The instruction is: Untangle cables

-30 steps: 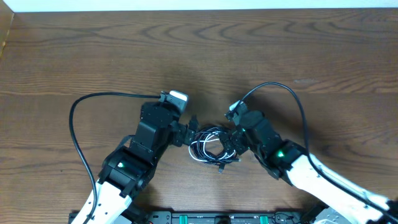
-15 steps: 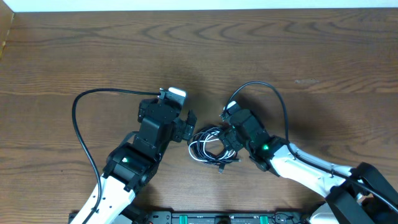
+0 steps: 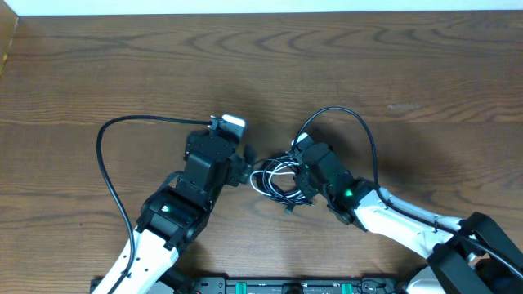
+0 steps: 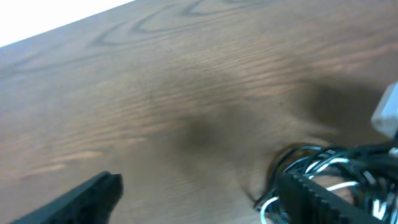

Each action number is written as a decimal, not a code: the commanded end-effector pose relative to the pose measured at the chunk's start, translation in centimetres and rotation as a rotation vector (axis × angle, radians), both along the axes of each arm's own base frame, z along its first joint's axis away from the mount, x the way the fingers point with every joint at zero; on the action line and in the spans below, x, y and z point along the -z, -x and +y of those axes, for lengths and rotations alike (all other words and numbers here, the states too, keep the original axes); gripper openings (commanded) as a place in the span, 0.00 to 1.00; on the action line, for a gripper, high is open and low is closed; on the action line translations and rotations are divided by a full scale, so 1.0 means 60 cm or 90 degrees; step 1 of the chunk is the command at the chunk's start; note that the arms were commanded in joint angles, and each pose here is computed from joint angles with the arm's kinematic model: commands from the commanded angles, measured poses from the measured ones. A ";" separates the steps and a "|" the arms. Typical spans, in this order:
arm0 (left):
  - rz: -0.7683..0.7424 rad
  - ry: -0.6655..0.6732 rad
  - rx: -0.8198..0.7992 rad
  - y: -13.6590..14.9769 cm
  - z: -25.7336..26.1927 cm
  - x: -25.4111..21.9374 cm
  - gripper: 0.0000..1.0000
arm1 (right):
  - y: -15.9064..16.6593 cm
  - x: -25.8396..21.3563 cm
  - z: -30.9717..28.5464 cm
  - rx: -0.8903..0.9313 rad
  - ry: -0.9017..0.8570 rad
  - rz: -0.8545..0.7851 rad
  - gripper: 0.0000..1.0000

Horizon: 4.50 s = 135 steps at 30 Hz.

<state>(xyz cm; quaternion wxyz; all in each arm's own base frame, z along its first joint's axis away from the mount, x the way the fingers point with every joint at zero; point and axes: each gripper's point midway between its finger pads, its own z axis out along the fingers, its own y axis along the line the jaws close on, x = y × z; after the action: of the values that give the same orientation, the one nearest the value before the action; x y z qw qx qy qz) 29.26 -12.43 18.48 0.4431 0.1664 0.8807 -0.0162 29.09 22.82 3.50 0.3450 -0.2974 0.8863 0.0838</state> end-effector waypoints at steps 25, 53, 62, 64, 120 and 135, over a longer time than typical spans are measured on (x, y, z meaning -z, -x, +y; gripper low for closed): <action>0.027 0.132 0.175 -0.025 -0.127 0.013 0.62 | 0.048 -0.546 -0.062 0.036 -0.336 -0.420 0.01; 0.057 0.313 0.479 0.024 -0.279 -0.001 0.51 | 0.024 -0.623 -0.148 0.192 -0.259 -0.539 0.01; 0.013 0.278 0.697 0.119 -0.339 -0.011 0.77 | 0.026 -0.629 -0.147 0.190 -0.264 -0.541 0.01; 0.004 0.260 0.726 0.133 -0.347 -0.005 0.79 | 0.028 -0.629 -0.144 0.185 -0.265 -0.540 0.01; -0.358 0.125 -0.433 -0.047 0.346 -0.233 0.07 | 0.170 -0.573 -0.580 1.060 0.278 -0.550 0.01; -0.285 0.265 -0.079 -0.092 0.182 -0.220 0.24 | -0.015 -0.502 -0.352 0.441 -0.024 -0.421 0.99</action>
<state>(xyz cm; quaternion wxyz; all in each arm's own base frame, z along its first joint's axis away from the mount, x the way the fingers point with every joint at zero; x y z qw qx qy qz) 34.86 1.88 31.01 0.6543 -0.0448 0.7532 -0.0506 26.57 -6.59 34.58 0.5864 0.1769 0.7257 -0.3134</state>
